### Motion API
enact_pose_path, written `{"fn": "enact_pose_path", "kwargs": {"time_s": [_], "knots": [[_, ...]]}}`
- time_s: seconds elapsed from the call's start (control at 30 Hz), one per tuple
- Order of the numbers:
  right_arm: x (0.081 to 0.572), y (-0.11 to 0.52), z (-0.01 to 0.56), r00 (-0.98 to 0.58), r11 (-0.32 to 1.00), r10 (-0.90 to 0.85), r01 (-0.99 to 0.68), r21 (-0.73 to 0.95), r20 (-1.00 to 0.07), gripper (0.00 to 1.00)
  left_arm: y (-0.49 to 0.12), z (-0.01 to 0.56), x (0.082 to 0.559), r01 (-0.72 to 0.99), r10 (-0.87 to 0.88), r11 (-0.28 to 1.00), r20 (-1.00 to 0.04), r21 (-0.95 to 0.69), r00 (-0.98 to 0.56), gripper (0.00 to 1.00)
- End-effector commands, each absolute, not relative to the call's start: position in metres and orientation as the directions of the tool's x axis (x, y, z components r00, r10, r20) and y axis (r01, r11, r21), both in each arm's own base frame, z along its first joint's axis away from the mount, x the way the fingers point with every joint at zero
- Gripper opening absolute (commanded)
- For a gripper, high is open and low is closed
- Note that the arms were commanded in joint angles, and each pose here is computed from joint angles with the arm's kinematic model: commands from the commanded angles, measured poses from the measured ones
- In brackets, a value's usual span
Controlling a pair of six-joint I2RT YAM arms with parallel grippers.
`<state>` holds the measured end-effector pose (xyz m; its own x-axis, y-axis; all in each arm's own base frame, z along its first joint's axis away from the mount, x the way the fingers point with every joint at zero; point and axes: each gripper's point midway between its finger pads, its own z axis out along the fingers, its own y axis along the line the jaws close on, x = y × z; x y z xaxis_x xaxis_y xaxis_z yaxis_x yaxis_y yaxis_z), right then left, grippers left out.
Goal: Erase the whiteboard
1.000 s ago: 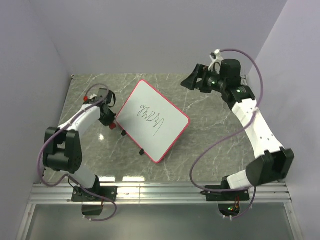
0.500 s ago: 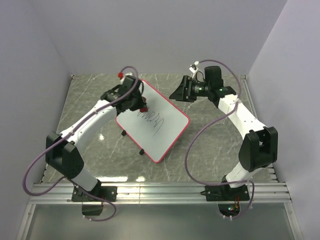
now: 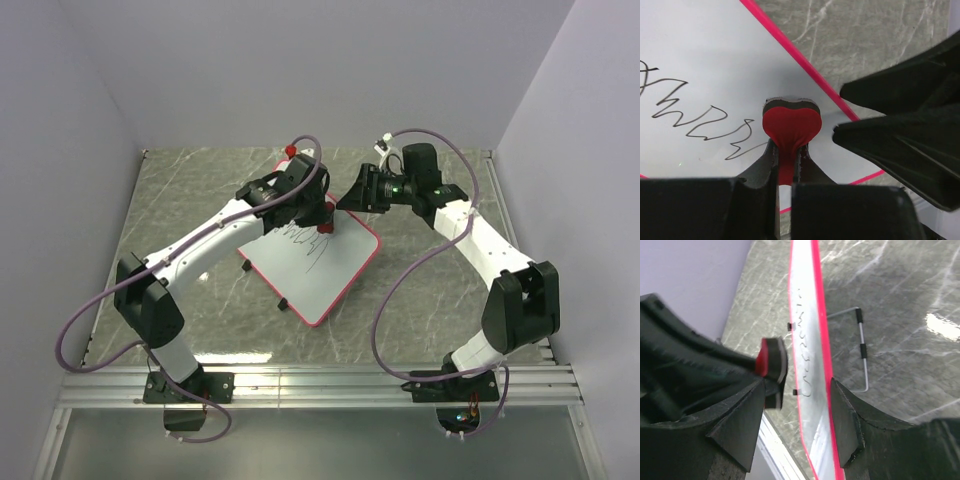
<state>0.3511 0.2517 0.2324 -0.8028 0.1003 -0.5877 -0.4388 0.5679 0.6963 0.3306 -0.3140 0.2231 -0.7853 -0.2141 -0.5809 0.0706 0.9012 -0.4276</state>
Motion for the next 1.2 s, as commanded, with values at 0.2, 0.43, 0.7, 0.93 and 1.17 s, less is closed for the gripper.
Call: {"fn": "enact_pose_path", "kwargs": {"time_s": [0.2,0.43,0.7,0.93,1.17], "knots": [[0.348,0.250,0.232,-0.786,0.603,0.079,-0.452,0.657,-0.613,0.60,-0.318,0.245,0.315,0.127,-0.192,0.887,-0.603,-0.445,-0.774,0.00],[0.346,0.251,0.230,-0.797,0.593,0.076,-0.446,0.670,-0.598,0.40,-0.318,0.236,0.306,0.135,-0.184,0.881,-0.592,-0.453,-0.784,0.00],[0.330,0.256,0.222,-0.805,0.578,0.035,-0.467,0.669,-0.593,0.18,-0.329,0.206,0.288,0.163,-0.131,0.882,-0.563,-0.443,-0.816,0.00],[0.324,0.255,0.214,-0.811,0.581,0.029,-0.461,0.671,-0.584,0.01,-0.331,0.182,0.283,0.150,-0.128,0.887,-0.547,-0.436,-0.827,0.00],[0.323,0.254,0.214,-0.808,0.585,0.022,-0.468,0.662,-0.589,0.00,-0.289,0.136,0.283,0.035,-0.179,0.929,-0.531,-0.367,-0.829,0.00]]}}
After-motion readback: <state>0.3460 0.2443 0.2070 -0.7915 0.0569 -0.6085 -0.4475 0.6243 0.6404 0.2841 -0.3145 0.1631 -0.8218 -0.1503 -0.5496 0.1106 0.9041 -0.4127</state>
